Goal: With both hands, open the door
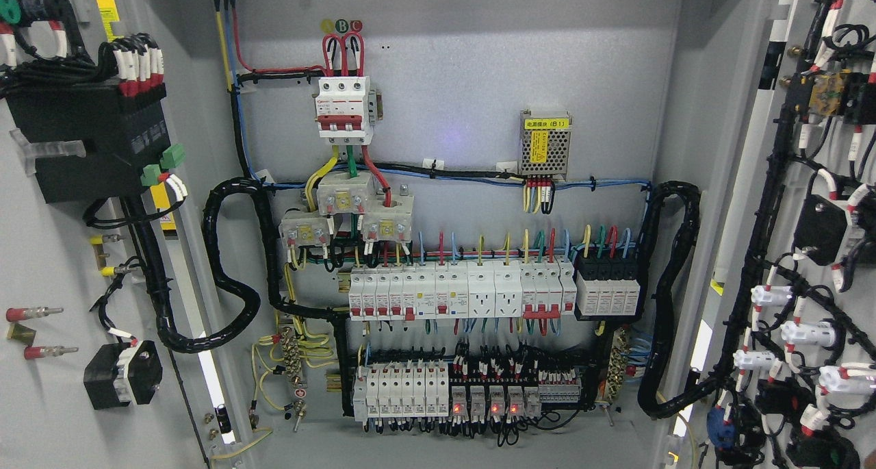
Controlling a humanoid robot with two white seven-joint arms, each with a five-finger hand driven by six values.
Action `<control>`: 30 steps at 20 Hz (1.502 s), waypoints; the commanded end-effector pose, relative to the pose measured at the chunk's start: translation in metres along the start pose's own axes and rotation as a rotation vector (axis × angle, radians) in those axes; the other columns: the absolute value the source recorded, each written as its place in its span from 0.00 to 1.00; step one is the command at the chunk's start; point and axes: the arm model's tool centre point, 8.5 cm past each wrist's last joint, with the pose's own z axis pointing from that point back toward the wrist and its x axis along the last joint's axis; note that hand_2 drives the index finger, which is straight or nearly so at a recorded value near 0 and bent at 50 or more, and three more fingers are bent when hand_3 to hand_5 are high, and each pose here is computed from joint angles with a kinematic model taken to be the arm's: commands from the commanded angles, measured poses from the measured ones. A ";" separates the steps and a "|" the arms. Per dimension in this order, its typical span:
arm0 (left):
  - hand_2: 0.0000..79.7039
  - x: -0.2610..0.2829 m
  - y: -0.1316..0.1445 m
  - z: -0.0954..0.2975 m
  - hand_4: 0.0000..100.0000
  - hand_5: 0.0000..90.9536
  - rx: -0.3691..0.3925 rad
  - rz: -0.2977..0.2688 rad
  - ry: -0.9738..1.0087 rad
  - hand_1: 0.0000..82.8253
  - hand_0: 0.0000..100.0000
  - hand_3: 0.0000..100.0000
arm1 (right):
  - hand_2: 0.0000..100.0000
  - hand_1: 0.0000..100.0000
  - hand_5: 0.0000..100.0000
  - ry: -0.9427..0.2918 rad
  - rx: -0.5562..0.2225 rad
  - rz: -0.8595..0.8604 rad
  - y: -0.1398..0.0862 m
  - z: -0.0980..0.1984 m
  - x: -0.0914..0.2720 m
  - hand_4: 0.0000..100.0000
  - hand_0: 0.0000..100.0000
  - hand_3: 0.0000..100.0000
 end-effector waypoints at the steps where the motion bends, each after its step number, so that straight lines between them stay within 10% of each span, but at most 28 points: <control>1: 0.00 0.067 0.022 -0.028 0.00 0.00 -0.007 -0.116 -0.215 0.67 0.12 0.00 | 0.04 0.50 0.00 -0.041 -0.053 0.123 -0.047 0.005 0.031 0.00 0.00 0.00; 30: 0.00 0.050 0.096 0.018 0.00 0.00 0.182 -0.099 -0.015 0.67 0.12 0.00 | 0.04 0.50 0.00 -0.185 -0.134 0.157 -0.071 -0.004 0.053 0.00 0.00 0.00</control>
